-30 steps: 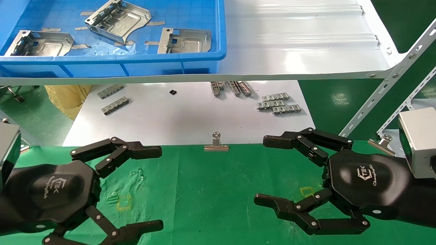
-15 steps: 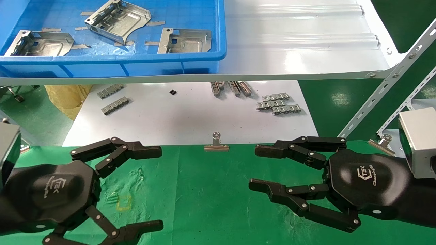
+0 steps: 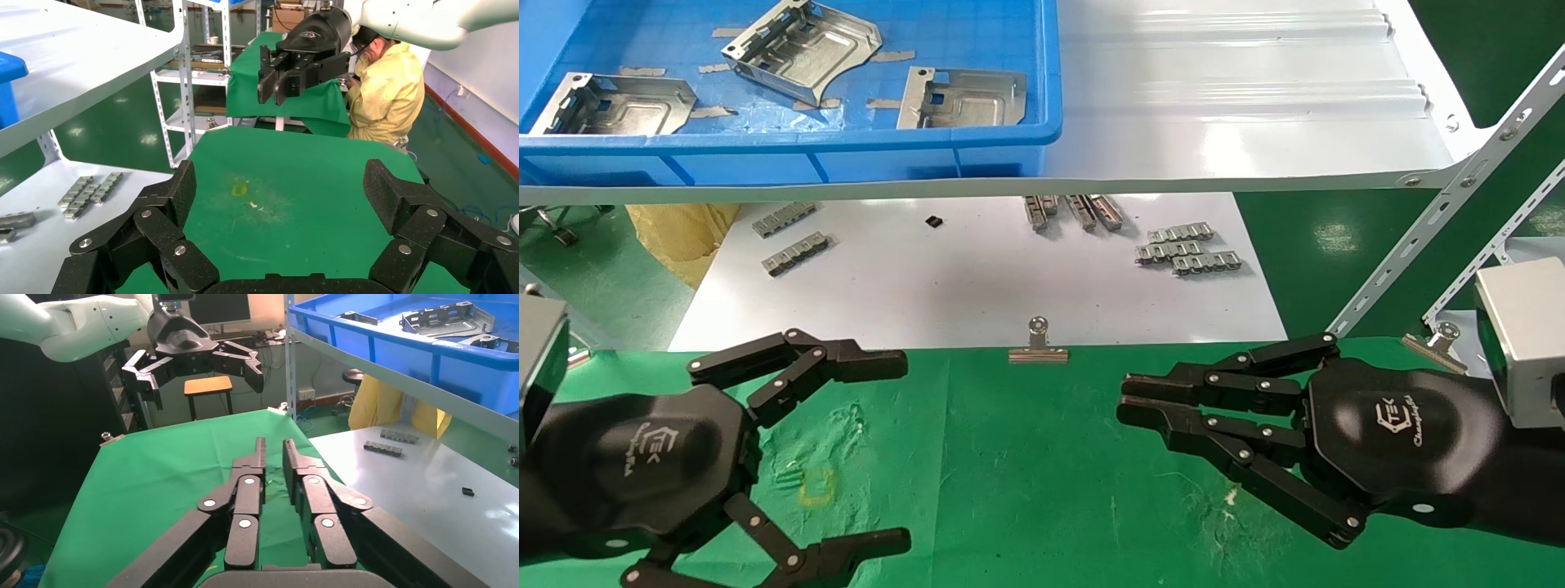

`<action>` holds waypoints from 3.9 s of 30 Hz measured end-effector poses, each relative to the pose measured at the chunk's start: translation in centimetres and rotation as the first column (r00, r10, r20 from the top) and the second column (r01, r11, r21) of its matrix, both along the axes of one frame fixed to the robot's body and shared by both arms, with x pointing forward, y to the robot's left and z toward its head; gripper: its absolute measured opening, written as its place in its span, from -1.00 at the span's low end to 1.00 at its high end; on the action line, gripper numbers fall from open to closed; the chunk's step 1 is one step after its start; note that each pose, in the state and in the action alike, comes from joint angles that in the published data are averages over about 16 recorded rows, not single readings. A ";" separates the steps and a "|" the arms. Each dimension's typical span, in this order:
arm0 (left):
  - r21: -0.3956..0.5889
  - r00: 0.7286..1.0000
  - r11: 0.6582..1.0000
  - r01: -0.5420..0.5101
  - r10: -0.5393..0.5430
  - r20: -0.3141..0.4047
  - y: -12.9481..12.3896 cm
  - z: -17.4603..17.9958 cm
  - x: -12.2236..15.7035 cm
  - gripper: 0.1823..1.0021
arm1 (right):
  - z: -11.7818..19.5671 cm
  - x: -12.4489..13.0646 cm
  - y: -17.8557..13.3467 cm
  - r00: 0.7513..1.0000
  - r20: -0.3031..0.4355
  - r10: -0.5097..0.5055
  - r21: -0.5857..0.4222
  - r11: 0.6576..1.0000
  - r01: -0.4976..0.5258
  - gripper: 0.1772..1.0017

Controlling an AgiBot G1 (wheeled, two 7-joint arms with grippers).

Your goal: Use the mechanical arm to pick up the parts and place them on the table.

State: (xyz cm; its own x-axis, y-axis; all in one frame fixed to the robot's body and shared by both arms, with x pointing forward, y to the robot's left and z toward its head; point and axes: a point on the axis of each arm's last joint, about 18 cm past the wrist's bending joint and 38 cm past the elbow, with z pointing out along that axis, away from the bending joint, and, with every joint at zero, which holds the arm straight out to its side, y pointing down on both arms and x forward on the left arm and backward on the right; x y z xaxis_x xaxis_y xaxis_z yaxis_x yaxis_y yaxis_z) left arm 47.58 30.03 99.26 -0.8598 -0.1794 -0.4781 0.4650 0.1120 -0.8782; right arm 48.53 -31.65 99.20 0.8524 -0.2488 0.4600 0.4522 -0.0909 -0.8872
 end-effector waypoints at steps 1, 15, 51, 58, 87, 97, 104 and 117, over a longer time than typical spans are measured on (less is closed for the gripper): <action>0.000 1.000 1.000 0.000 0.000 0.000 0.0 0.0 0.0 1.00 | 0.0 0.0 0.0 1.000 0.000 0.000 0.000 1.000 0.000 -0.68; 0.000 1.000 1.000 0.000 0.000 0.004 0.0 0.1 0.0 1.00 | 0.0 0.0 0.0 1.000 0.000 0.000 0.000 1.000 0.000 -0.94; -0.237 0.627 0.621 -0.747 0.777 0.060 4.9 23.4 19.8 0.99 | 0.0 0.0 0.0 1.000 0.000 0.000 0.000 1.000 0.000 -0.95; -0.203 0.551 0.541 -0.816 0.834 0.012 6.5 22.1 21.2 0.94 | 0.0 0.0 0.0 1.000 0.000 0.000 0.000 1.000 0.000 -0.86; -0.233 0.597 0.574 -0.785 0.801 -0.037 7.2 20.4 21.2 -0.37 | 0.0 0.0 0.0 1.000 0.000 0.000 0.000 1.000 0.000 0.49; -0.220 0.743 0.736 -0.640 0.666 0.065 5.1 22.4 17.3 -0.71 | 0.0 0.0 0.0 1.000 0.000 0.000 0.000 1.000 0.000 0.86; -0.130 0.869 0.887 -0.442 0.460 0.183 2.9 22.0 12.9 -0.78 | 0.0 0.0 0.0 1.000 0.000 0.000 0.000 1.000 0.000 0.97; 0.091 0.919 0.960 -0.264 0.221 0.327 2.2 15.4 8.8 -0.78 | 0.0 0.0 0.0 1.000 0.000 0.000 0.000 1.000 0.000 1.00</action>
State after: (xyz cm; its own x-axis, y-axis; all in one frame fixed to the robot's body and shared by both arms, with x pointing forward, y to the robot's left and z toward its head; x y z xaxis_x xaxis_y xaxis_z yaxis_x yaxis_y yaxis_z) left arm 56.34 32.18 114.66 -0.6018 -0.2814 -0.7474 0.6560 0.3595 -0.6636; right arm 48.53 -31.65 99.20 0.8524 -0.2488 0.4600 0.4522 -0.0909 -0.8873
